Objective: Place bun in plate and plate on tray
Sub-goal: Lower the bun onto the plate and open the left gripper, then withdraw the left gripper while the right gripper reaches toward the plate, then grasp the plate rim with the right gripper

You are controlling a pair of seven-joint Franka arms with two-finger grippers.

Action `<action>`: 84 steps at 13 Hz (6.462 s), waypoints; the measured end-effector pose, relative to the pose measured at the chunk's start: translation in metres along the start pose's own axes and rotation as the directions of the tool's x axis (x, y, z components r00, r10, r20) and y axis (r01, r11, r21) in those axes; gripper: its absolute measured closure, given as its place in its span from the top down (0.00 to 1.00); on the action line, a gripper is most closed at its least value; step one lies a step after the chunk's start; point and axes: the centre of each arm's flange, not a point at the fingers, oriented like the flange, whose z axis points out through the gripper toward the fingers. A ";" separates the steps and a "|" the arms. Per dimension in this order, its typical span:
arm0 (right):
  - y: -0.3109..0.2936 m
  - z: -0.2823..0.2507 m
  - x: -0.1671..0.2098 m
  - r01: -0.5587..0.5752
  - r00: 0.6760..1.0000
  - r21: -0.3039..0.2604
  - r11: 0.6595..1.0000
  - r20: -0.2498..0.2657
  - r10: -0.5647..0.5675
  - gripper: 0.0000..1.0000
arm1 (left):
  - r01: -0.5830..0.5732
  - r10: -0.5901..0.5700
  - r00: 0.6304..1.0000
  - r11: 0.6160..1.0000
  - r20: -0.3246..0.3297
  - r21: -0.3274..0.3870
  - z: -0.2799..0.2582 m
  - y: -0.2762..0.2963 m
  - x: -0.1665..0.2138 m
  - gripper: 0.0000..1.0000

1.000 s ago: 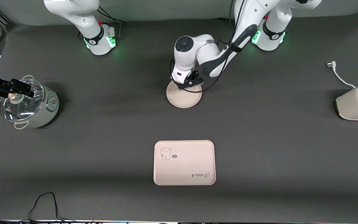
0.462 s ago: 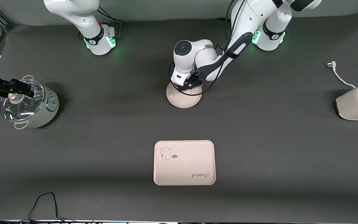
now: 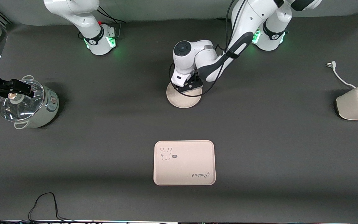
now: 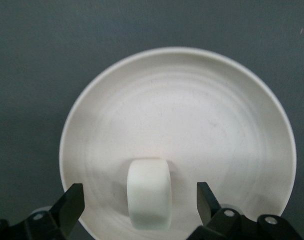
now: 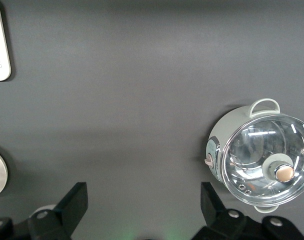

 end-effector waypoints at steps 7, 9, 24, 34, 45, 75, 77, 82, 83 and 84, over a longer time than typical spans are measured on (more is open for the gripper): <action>-0.060 -0.009 -0.009 0.107 0.994 -0.007 0.994 -0.002 -0.107 1.00 | 0.093 -0.092 0.991 0.996 0.097 -0.005 -0.150 -0.074 0.189 1.00; -0.090 -0.014 -0.015 0.150 0.989 -0.011 0.989 -0.009 -0.150 1.00 | 0.123 -0.121 0.986 0.992 0.118 -0.015 -0.188 -0.132 0.254 1.00; -0.445 0.008 -0.209 0.121 0.993 0.022 0.992 0.000 -0.121 1.00 | 0.020 -0.020 0.987 1.000 0.159 -0.001 -0.260 -0.464 0.432 1.00; -0.417 0.142 -0.208 0.050 0.998 0.165 0.985 -0.041 -0.044 1.00 | -0.108 0.107 0.990 0.994 0.086 0.008 -0.321 -0.468 0.373 1.00; -0.427 0.327 -0.218 -0.020 0.995 0.209 0.978 -0.086 0.039 1.00 | -0.130 0.130 0.990 0.992 0.057 -0.003 -0.318 -0.471 0.340 1.00; -0.433 0.427 -0.193 -0.063 0.976 0.223 0.973 -0.190 0.107 0.05 | -0.167 0.167 0.986 0.986 -0.026 -0.012 -0.342 -0.457 0.345 1.00; -0.434 0.423 -0.192 -0.062 0.975 0.231 0.971 -0.194 0.109 0.05 | -0.167 0.167 0.986 0.986 -0.031 -0.013 -0.345 -0.457 0.345 1.00; -0.439 0.388 -0.184 -0.052 0.974 0.267 0.962 -0.200 0.108 0.05 | -0.167 0.167 0.985 0.986 -0.037 -0.014 -0.348 -0.457 0.346 1.00; -0.438 0.369 -0.181 -0.043 0.976 0.277 0.960 -0.195 0.100 0.05 | -0.168 0.167 0.985 0.986 -0.039 -0.014 -0.349 -0.457 0.346 1.00; -0.435 0.346 -0.178 -0.036 0.978 0.286 0.957 -0.187 0.093 0.05 | -0.168 0.167 0.985 0.986 -0.039 -0.014 -0.349 -0.457 0.346 1.00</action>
